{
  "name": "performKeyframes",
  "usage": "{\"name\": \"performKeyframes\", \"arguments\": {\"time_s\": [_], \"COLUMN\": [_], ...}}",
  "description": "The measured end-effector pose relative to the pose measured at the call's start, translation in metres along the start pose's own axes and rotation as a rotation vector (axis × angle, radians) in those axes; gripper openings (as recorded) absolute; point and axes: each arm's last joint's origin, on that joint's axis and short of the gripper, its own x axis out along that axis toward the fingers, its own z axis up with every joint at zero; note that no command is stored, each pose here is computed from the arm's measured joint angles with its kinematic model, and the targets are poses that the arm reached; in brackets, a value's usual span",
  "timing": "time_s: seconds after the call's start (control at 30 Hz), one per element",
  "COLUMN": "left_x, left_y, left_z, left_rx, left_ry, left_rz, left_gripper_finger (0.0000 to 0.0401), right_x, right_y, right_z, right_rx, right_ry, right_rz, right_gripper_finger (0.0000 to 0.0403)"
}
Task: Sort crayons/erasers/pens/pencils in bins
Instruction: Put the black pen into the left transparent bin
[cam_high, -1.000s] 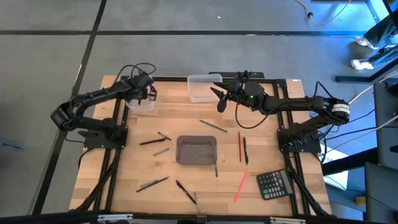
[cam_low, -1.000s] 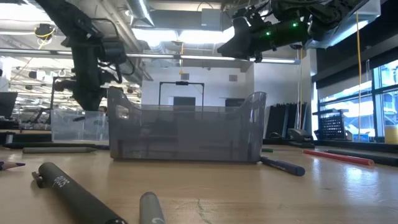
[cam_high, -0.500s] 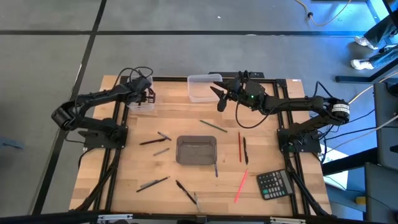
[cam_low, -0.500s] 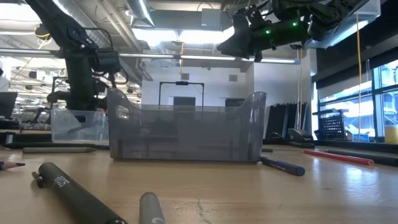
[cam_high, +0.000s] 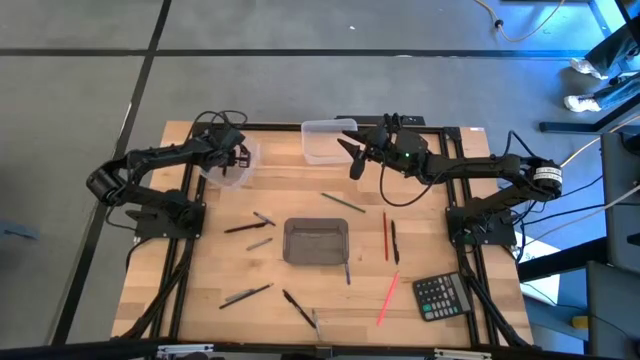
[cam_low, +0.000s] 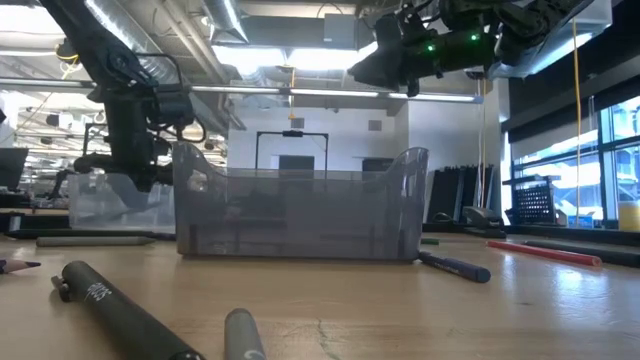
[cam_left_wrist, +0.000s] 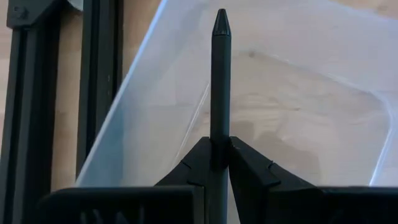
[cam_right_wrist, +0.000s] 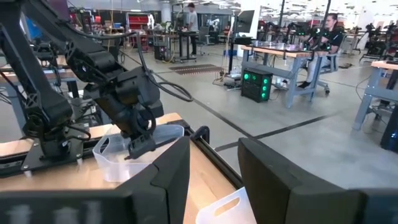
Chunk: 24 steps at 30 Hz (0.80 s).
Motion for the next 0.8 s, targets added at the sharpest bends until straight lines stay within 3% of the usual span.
{"name": "performKeyframes", "arguments": {"time_s": [0.23,0.6,0.8], "left_x": [-0.004,-0.005,-0.025], "left_y": [-0.003,-0.002,-0.020], "left_z": [0.007,0.005,0.026], "left_rx": [-0.002,0.045,0.107], "left_ry": [-0.022,0.017,0.046], "left_rz": [-0.014,-0.005,-0.231], "left_gripper_finger": [0.0045,0.0130,0.0131], "right_x": [0.000,0.000,0.000], "right_y": [0.000,0.001,0.001], "right_z": [0.002,0.003,0.003], "right_rx": [0.001,-0.004,-0.028], "right_ry": [-0.020,-0.026,-0.028], "right_rz": [0.003,0.029,0.027], "right_gripper_finger": [0.0141,0.0141,0.0141]}}
